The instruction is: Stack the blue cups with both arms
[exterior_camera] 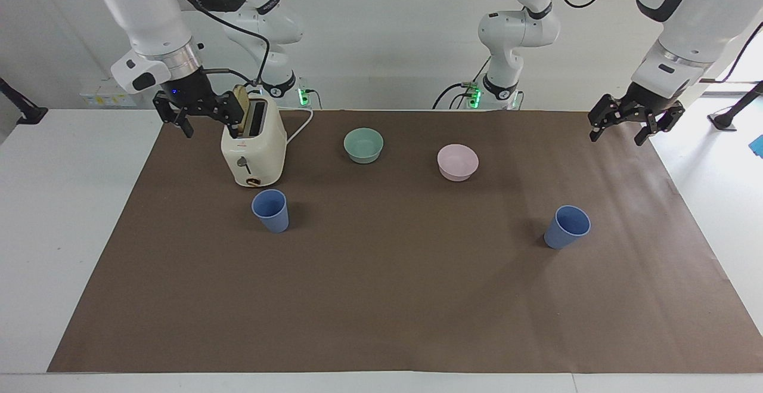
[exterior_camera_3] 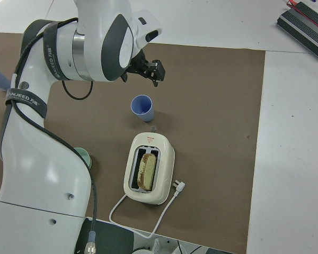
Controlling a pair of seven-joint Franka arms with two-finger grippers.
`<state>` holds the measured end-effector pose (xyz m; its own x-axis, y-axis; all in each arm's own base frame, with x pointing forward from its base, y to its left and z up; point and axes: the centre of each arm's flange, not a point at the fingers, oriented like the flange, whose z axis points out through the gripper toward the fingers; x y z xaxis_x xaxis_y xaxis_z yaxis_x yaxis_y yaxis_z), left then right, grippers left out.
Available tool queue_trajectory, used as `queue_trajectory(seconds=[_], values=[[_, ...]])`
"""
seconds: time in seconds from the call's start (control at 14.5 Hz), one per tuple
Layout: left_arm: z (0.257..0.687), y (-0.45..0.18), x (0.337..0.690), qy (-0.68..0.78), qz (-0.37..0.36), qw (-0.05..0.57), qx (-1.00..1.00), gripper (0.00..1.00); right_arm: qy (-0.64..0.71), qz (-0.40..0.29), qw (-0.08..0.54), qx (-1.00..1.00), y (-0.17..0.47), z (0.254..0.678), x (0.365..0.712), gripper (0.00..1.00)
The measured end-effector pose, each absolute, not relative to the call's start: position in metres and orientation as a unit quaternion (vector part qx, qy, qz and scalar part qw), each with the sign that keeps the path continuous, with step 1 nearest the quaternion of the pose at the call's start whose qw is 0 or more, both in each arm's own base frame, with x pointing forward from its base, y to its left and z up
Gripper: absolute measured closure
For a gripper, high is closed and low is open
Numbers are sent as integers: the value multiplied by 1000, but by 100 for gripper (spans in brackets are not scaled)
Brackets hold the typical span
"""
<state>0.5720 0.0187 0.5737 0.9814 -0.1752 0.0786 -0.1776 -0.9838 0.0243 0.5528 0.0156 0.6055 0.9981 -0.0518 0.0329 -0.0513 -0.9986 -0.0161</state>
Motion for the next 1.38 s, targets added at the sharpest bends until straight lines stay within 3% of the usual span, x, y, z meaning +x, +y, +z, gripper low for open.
queue_trajectory(seconds=[0.83, 1.38], values=[[448, 27, 627, -90, 55, 7, 994, 0, 26, -17, 8, -999, 16, 606, 553, 0], [397, 21, 630, -78, 55, 20, 995, 13, 26, -17, 8, -999, 16, 606, 553, 0]])
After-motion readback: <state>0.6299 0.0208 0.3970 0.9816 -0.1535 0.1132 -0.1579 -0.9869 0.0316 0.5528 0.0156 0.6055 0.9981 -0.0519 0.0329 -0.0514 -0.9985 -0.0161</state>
